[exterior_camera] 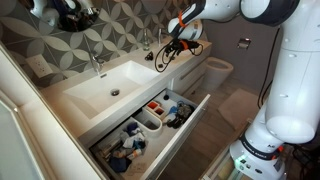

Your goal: Pick up the black object next to the scissors in the drawer and put it on the bathroom counter

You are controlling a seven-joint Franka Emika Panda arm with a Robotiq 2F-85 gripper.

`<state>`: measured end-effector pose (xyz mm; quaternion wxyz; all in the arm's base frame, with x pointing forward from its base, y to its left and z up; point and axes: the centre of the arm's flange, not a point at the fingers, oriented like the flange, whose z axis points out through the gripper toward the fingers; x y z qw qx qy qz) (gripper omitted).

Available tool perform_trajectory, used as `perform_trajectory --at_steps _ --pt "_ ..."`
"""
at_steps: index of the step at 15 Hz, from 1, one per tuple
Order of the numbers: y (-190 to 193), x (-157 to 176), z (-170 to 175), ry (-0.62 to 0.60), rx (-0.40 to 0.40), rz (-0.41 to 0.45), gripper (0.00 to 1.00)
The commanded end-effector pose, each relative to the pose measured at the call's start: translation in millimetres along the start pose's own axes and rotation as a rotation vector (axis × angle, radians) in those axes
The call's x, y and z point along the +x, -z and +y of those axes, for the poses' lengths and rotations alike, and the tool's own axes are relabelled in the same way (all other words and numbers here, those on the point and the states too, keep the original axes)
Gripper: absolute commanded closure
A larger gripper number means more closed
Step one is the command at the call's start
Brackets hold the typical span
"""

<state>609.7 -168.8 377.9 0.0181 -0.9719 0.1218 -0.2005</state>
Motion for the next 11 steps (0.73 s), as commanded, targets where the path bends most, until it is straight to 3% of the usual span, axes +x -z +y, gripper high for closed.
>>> perform_trajectory --at_steps 1,5,6,7,11 --pt "64 -16 -18 0.122 0.018 -0.106 0.00" --pt "112 -33 -35 0.285 0.015 -0.156 0.00" --pt "120 -40 -39 0.351 0.032 -0.100 0.00" --pt "100 -15 -36 0.266 0.016 -0.129 0.00" --pt "118 -28 -45 0.331 0.036 -0.111 0.00"
